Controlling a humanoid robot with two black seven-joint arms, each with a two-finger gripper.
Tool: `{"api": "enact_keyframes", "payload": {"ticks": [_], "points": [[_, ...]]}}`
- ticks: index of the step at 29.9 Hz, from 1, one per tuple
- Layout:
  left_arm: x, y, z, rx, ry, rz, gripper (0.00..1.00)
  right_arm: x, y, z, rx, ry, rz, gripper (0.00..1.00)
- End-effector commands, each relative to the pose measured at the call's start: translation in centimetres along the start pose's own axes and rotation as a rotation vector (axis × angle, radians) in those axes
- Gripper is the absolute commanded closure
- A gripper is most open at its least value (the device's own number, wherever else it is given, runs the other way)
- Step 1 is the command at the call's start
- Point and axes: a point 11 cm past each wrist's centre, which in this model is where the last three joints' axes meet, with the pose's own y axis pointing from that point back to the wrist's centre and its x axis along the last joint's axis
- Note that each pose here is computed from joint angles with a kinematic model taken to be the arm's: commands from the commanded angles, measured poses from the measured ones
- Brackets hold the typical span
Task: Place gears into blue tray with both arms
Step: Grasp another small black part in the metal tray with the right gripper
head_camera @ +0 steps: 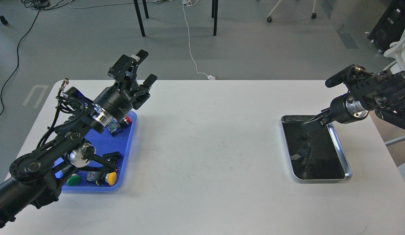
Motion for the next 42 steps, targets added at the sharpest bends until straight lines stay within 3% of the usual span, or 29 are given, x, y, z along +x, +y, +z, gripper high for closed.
{"api": "enact_keyframes", "payload": {"ticks": [1,5,9,15,27,31,42], "points": [[0.1,0.0,0.1,-0.002,0.0,0.001,0.02,-0.5,-1.1,-0.4,-0.007,0.024,-0.034,0.04],[0.0,0.0,0.0,-0.002,0.002,0.001,0.02,-1.6,-1.9,-0.6,0.003,0.016,-0.054,0.08],[0.2,0.0,0.2,-0.009,0.004,0.007,0.02,-2.3,-2.2,-0.4,-0.003,0.005,-0.064,0.2],[0.2,0.0,0.3,-0.012,0.006,0.002,0.02,-1.8,-2.7,-0.9,0.002,0.014,-0.059,0.3],[0.2,0.0,0.2,-0.01,0.008,0.003,0.02,-2.1,-4.1,-1.4,0.0,0.018,-0.063,0.35],[0.2,0.0,0.2,-0.012,0.007,0.005,0.02,-2.1,-4.0,-1.1,-0.007,0.017,-0.061,0.52],[0.3,0.2,0.0,-0.009,0.009,0.008,0.02,-2.4,-4.9,-1.5,-0.005,0.016,-0.066,0.52]]}}
